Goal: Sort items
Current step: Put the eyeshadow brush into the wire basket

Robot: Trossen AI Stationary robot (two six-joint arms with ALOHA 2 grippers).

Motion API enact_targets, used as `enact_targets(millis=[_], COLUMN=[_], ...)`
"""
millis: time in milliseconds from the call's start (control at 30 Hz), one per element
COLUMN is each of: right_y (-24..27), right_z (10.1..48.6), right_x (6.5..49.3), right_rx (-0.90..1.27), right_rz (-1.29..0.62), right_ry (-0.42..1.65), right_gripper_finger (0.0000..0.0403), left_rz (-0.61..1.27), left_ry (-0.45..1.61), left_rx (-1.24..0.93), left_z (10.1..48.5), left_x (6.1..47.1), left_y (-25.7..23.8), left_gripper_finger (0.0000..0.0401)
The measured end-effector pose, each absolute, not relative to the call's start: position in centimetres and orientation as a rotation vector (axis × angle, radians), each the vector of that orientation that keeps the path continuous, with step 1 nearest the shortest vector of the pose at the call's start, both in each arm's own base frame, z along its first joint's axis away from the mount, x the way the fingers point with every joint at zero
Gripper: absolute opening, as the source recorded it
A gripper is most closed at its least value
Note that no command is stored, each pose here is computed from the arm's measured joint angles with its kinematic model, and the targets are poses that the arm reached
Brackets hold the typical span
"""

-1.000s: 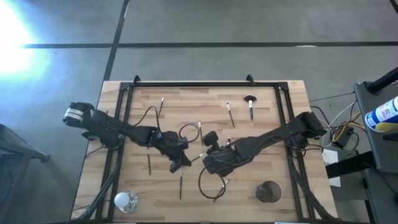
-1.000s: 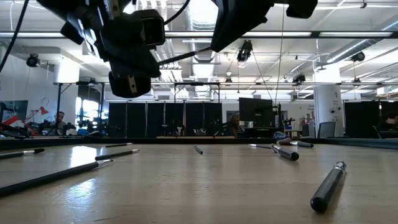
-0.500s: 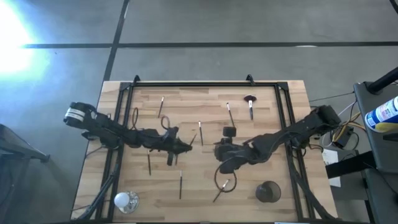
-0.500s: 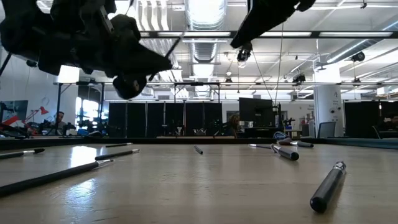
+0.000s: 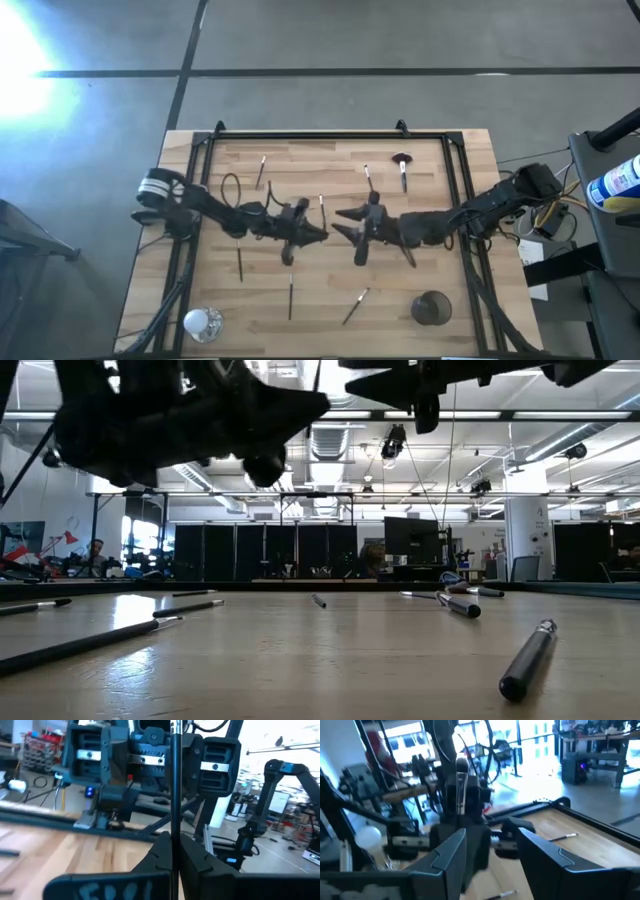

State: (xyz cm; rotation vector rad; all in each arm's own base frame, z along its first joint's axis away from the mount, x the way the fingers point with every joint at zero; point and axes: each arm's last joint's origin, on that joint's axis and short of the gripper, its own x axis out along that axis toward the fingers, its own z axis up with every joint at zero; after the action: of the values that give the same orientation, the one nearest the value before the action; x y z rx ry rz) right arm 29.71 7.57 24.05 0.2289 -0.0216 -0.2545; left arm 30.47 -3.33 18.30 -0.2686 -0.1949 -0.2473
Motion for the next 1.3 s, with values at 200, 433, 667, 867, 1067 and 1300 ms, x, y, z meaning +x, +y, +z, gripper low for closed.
enact_targets(millis=[200, 433, 667, 867, 1067, 1300], right_y=[7.7, 7.7, 7.7, 8.2, 9.7, 12.3], right_z=[24.8, 26.2, 26.7, 26.8, 27.7, 29.6], right_x=[29.8, 30.2, 30.4, 30.2, 28.3, 23.8], right_rx=[0.256, 0.263, 0.277, 0.281, 0.26, 0.286], right_rz=[-0.212, -0.204, -0.215, -0.232, -0.288, -0.382], right_ry=[-0.073, -0.111, -0.129, -0.12, -0.029, 0.091], right_gripper_finger=[0.0173, 0.0154, 0.0081, 0.0019, 0.0015, 0.0013], left_rz=[-0.273, -0.273, -0.27, -0.271, -0.266, -0.248], left_ry=[-0.225, -0.198, -0.186, -0.17, -0.148, -0.125], left_rx=[-0.246, -0.238, -0.23, -0.254, -0.306, -0.298], left_z=[18.9, 19.3, 19.4, 19.2, 19.3, 18.9], left_x=[32.2, 32.7, 33.0, 32.8, 32.5, 32.2], left_y=[-2.8, -2.5, -2.5, -2.5, -2.4, -2.4], left_gripper_finger=[0.0007, 0.0007, 0.0007, 0.002, 0.0088, 0.0121])
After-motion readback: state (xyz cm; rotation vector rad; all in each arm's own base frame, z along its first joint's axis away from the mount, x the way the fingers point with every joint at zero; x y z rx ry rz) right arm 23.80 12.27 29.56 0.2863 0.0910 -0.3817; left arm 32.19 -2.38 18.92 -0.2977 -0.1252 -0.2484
